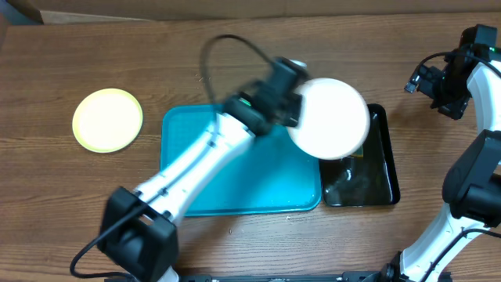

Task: Clean dirty plates on tray and stack at the side

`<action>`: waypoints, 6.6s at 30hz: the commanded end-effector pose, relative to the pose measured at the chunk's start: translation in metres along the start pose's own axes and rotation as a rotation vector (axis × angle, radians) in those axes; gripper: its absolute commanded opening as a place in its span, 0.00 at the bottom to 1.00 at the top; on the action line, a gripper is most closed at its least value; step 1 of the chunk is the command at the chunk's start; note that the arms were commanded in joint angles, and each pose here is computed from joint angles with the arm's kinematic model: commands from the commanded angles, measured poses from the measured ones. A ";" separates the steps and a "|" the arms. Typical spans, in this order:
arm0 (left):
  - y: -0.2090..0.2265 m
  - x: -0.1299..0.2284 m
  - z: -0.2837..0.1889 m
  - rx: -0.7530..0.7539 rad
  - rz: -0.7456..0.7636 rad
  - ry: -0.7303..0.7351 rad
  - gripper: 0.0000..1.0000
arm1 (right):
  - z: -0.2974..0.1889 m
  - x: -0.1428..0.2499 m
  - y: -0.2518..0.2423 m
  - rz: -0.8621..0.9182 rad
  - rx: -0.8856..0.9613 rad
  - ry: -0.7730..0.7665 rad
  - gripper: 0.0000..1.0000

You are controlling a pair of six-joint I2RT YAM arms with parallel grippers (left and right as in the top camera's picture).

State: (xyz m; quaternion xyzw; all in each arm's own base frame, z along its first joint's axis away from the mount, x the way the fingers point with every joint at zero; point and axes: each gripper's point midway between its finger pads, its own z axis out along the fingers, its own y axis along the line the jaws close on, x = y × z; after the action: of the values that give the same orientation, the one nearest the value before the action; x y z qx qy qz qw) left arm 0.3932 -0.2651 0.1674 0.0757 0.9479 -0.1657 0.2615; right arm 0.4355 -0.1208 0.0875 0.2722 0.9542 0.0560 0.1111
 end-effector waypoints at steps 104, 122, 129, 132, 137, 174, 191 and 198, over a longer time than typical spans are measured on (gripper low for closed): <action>0.305 0.011 -0.028 -0.060 -0.469 -0.048 1.00 | -0.008 -0.009 0.002 -0.002 -0.007 -0.034 1.00; 0.305 0.011 -0.028 -0.060 -0.469 -0.048 1.00 | -0.152 0.026 0.121 -0.268 -0.185 -0.324 1.00; 0.305 0.011 -0.028 -0.060 -0.469 -0.048 1.00 | -0.294 0.100 0.164 -0.438 -0.395 -0.592 1.00; 0.305 0.011 -0.028 -0.060 -0.469 -0.048 1.00 | -0.351 0.135 0.161 -0.494 -0.482 -0.715 1.00; 0.305 0.011 -0.028 -0.060 -0.469 -0.048 1.00 | -0.426 0.182 0.125 -0.539 -0.577 -0.966 1.00; 0.305 0.011 -0.028 -0.060 -0.469 -0.048 1.00 | -0.204 0.225 0.060 -0.493 -0.678 -1.493 1.00; 0.305 0.011 -0.028 -0.060 -0.469 -0.048 1.00 | -0.119 0.230 0.053 -0.588 -0.514 -1.219 1.00; 0.305 0.011 -0.028 -0.060 -0.469 -0.048 1.00 | -0.119 0.230 0.053 -0.709 -0.428 -1.263 1.00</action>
State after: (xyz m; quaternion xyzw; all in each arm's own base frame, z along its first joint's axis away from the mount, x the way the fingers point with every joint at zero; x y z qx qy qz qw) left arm 0.4418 0.0302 0.1066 -0.1643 0.9347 -0.1984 0.2447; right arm 0.2426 0.0430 0.1714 -0.0723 0.7133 0.0669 0.6940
